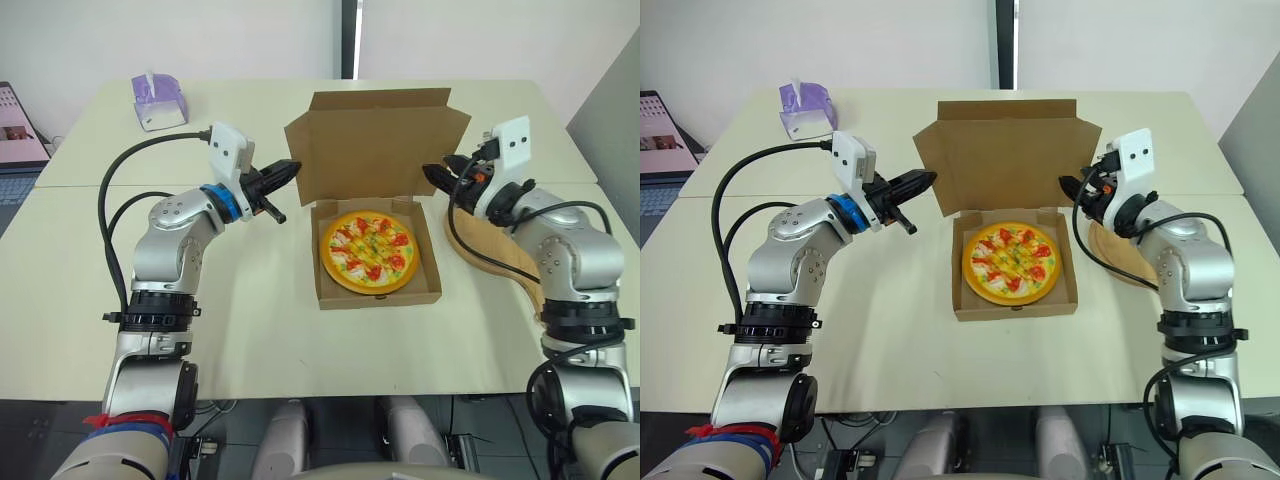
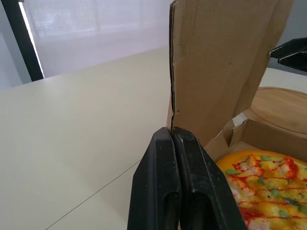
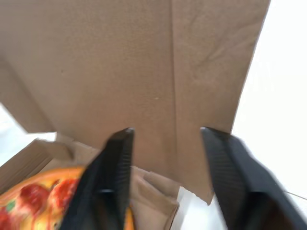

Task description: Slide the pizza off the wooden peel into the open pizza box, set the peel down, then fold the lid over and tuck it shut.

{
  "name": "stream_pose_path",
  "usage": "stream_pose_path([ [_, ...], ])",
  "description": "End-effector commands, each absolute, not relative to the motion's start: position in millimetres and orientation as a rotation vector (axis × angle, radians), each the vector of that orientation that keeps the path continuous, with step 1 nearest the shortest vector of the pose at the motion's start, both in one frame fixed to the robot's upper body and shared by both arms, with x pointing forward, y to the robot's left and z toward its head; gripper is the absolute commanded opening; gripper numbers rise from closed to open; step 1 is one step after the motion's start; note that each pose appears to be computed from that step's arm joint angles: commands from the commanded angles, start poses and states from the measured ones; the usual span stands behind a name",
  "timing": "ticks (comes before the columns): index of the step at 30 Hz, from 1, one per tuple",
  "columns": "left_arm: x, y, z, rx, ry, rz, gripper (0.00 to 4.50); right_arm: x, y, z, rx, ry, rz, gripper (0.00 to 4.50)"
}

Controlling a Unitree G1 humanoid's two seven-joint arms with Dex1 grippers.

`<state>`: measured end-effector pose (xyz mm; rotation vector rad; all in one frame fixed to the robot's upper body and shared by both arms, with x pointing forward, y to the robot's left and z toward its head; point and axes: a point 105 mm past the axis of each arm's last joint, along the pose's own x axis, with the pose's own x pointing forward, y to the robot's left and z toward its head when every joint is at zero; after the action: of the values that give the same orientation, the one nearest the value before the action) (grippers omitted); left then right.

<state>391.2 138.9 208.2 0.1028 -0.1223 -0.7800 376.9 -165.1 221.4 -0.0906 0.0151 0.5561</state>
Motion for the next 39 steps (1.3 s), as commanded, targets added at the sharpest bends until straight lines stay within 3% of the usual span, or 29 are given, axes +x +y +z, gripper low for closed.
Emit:
stream_pose_path([
  [1,387,143,225,0.127,-0.187,-0.769,0.0,369,-179,241,-0.121,-0.045,0.549,1.83],
  [4,388,145,226,0.128,-0.187,-0.766,0.0,365,-184,242,-0.171,-0.038,0.577,2.49],
  [10,388,146,227,0.133,-0.186,-0.768,0.0,378,-185,244,-0.206,-0.026,0.564,4.47],
  [20,389,147,226,0.134,-0.181,-0.768,0.0,398,-155,247,-0.126,-0.018,0.72,4.47],
  [24,389,149,227,0.135,-0.179,-0.766,0.0,399,-151,246,-0.137,-0.017,0.738,3.55],
  [34,388,152,229,0.14,-0.174,-0.801,0.0,396,-151,249,-0.152,-0.03,0.736,0.03],
  [35,388,153,228,0.128,-0.155,-0.821,0.0,395,-151,249,-0.154,-0.03,0.736,0.03],
  [39,389,157,234,0.115,-0.123,-0.856,0.82,394,-149,248,-0.156,-0.028,0.742,0.0],
])
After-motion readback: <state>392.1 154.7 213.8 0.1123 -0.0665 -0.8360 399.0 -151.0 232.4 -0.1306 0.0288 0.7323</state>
